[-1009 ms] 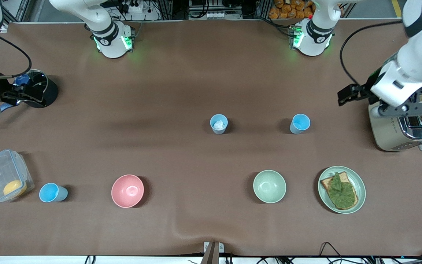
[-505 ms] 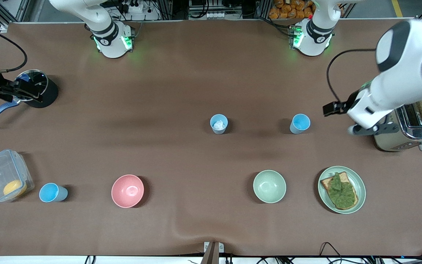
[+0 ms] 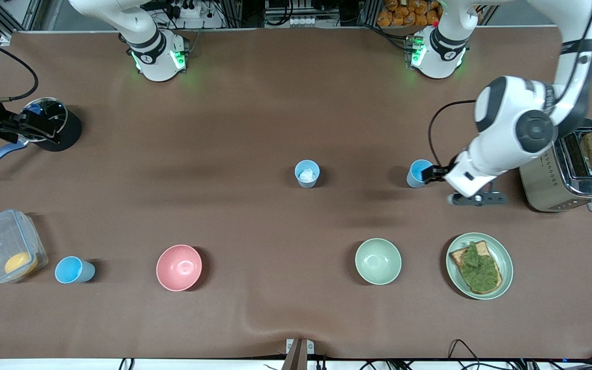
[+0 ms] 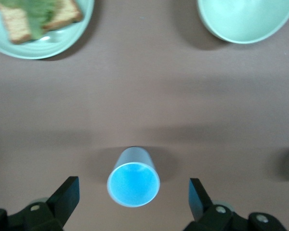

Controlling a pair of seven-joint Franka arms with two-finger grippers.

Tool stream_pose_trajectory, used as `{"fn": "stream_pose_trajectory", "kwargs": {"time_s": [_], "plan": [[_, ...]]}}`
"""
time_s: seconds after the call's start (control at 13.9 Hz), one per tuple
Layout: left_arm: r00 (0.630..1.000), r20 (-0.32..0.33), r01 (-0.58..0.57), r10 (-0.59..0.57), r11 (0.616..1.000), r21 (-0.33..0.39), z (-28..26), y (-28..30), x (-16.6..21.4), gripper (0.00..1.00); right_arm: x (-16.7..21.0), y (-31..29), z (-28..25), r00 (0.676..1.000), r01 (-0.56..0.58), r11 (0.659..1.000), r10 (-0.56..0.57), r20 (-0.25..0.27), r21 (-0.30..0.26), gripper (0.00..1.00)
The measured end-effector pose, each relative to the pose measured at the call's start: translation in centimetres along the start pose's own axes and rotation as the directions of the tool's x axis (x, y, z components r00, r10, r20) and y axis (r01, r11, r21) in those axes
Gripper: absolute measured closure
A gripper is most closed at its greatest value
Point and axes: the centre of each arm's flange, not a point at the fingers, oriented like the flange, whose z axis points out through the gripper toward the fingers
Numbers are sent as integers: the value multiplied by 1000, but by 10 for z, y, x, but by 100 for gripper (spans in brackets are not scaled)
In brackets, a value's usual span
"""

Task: Stack blue cups with both arms
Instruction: 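Reach the left gripper down to the blue cup near the toaster, then close the left gripper on the blue cup's rim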

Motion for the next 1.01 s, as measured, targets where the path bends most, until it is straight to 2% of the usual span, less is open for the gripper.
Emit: {"fn": "stream_pose_trajectory", "kwargs": {"time_s": [0.29, 0.65, 1.01], "plan": [[998, -19, -66, 66, 998, -11, 32, 42, -3, 0, 0, 0, 0, 1000, 0, 1000, 0, -1, 0, 0], [998, 16, -60, 60, 998, -6, 82, 33, -19, 0, 0, -1, 0, 1000, 2, 1000, -2, -3, 0, 0], [998, 23, -57, 57, 998, -1, 103, 27, -34, 0, 0, 0, 0, 1000, 1, 1000, -1, -4, 0, 0]]}}
